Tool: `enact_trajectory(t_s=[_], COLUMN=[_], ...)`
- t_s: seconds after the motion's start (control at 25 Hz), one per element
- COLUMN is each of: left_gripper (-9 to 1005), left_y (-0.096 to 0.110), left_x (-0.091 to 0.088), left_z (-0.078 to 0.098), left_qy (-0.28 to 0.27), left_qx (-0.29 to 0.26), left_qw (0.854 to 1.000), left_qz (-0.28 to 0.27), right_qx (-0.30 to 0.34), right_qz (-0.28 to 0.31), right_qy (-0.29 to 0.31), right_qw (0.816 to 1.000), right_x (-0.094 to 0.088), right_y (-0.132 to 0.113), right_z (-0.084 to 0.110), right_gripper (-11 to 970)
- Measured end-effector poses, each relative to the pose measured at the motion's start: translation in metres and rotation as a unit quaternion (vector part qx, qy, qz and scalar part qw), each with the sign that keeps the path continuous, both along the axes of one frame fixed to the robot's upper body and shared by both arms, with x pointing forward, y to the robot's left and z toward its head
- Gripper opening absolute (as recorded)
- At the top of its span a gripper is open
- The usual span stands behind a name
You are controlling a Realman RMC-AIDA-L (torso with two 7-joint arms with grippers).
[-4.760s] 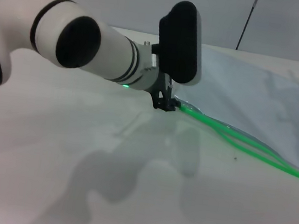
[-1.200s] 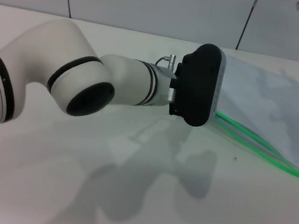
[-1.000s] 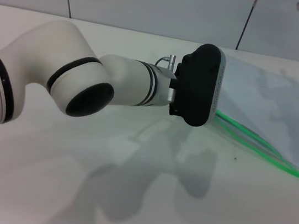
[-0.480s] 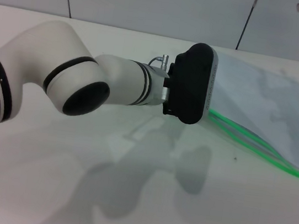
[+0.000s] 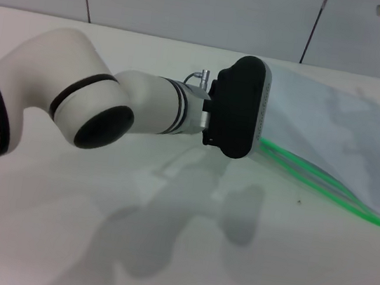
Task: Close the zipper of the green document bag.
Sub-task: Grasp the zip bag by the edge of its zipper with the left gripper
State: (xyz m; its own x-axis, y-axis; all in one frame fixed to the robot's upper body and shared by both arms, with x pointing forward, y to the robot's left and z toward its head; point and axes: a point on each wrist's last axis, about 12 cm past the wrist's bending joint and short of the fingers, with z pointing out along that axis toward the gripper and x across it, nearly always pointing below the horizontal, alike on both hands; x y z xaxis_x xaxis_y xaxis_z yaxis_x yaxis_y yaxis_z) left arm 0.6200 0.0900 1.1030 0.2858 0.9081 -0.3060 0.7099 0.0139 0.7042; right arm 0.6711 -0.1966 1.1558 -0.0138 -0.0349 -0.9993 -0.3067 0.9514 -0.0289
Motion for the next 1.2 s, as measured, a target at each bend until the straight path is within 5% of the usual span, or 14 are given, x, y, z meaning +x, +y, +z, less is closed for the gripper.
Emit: enact_trajectory(t_s=[1.2], left_gripper=[517], left_y=[0.0009], left_x=[0.0007], left_z=[-0.0015], left_qy=[-0.009], left_qx=[0.000], left_qw=[1.000], left_qz=[-0.005], right_qx=[0.001], right_qz=[0.002], right_qy=[-0.003], right_qw=[1.000], right_x=[-0.0002], right_y=[0.0009], right_z=[0.0019], right_gripper=[572])
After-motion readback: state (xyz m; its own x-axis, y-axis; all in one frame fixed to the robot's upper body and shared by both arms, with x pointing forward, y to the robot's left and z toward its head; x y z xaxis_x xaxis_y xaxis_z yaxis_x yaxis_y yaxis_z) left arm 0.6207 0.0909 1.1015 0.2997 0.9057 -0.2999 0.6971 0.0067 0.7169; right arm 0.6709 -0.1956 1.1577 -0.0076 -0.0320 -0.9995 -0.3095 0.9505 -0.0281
